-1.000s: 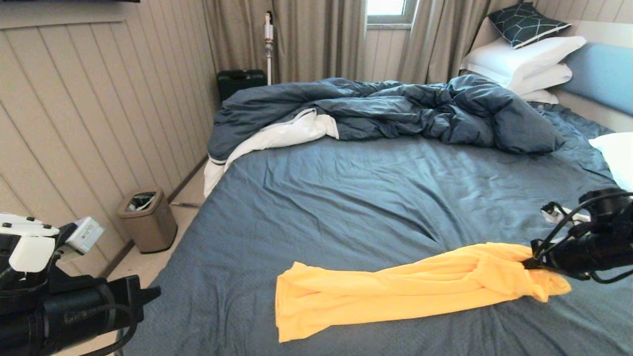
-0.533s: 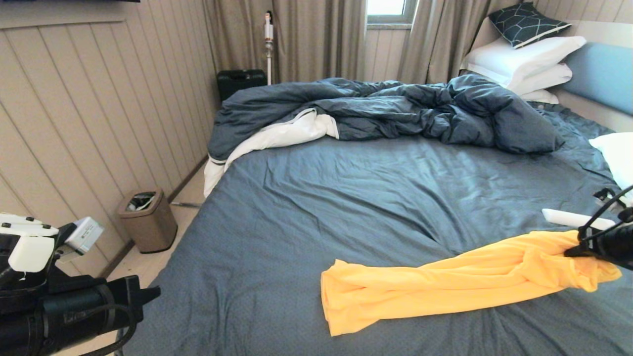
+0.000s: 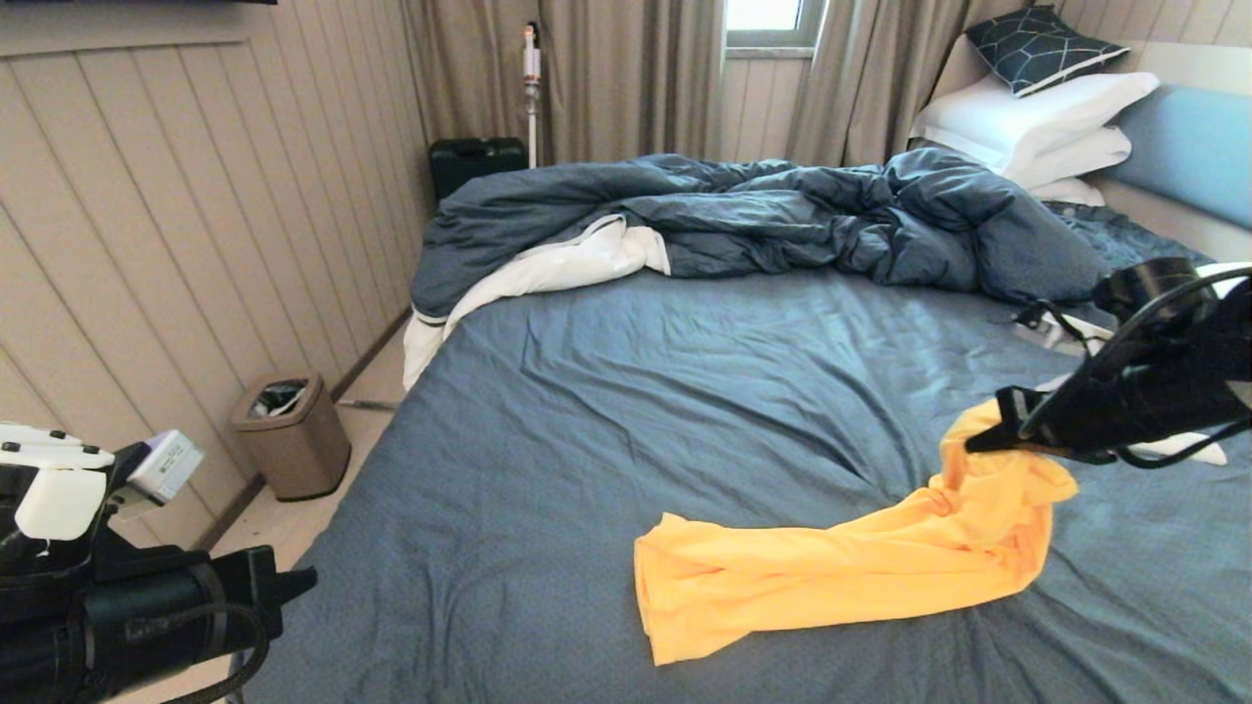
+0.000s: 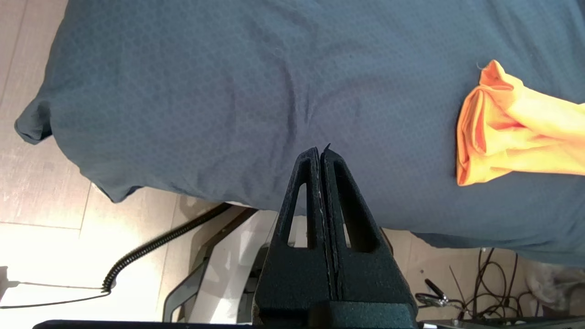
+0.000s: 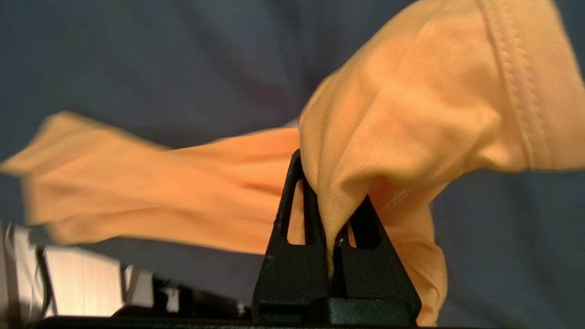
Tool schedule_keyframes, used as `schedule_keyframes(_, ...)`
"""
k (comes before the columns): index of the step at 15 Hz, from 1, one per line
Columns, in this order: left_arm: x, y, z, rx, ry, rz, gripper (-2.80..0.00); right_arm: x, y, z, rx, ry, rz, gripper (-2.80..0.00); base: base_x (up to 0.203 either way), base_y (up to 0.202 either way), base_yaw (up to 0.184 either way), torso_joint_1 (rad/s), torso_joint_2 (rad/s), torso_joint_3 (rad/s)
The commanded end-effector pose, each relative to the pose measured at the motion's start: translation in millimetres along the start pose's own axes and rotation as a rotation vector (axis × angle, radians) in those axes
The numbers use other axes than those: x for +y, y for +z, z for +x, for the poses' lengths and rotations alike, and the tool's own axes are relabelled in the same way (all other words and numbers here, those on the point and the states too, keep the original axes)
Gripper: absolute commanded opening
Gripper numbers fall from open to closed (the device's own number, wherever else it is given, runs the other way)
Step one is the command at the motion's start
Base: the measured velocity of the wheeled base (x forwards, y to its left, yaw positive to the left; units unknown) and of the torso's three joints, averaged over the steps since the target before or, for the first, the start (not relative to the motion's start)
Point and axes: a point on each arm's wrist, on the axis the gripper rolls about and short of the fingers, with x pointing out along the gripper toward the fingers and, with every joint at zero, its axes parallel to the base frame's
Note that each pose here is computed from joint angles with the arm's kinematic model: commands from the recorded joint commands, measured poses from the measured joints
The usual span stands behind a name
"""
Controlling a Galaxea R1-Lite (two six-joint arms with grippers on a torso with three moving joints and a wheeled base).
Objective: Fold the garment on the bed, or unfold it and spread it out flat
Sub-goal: Fold the yellow T-shirt
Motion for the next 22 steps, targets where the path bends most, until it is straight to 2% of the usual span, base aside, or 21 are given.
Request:
schedule_keyframes(1,0.1,-0.1,-2.1,-0.006,-0.003,-0.004,-2.8,70.4,1.1,3.6,0.013,0.105,-0.118,-2.8,0.0,0.0,0.0,0.0,0.0,0.0)
schedule_keyframes(4,1.3,-1.8,-2.5,-0.003,-0.001,-0.008,-2.8,140.1,-6.7,41.3,0.104,0.165,-0.198,-2.8,0.0,0.0,0.0,0.0,0.0,0.0)
schedule_keyframes(7,2.4,-4.2,-1.4,0.007,0.0,-0.005,-2.8,188.4,-14.8,74.0,0.16,0.213,-0.243,-2.8,0.0,0.0,0.0,0.0,0.0,0.0)
schedule_keyframes(12,3.8,-6.6,-1.2,0.013,-0.002,-0.006,-2.8,234.7,-42.5,129.6,0.306,0.231,-0.311,-2.8,0.0,0.0,0.0,0.0,0.0,0.0)
schedule_keyframes(15,4.8,-8.3,0.2,0.024,0.002,-0.007,-2.8,248.4,-54.0,140.9,0.333,0.231,-0.341,-2.8,0.0,0.0,0.0,0.0,0.0,0.0)
schedule_keyframes(17,4.2,-8.6,-0.4,0.038,-0.027,-0.008,-2.8,251.5,-57.9,138.2,0.34,0.232,-0.352,-2.8,0.0,0.0,0.0,0.0,0.0,0.0)
schedule_keyframes(18,4.1,-8.7,-0.4,0.043,-0.034,-0.01,-2.8,254.1,-61.0,136.7,0.338,0.219,-0.363,0.0,0.0,0.0,0.0,0.0,0.0,0.0)
schedule_keyframes(22,4.2,-8.9,-1.3,0.039,-0.034,-0.01,-2.8,250.1,-60.7,124.1,0.327,0.207,-0.369,0.0,0.0,0.0,0.0,0.0,0.0,0.0)
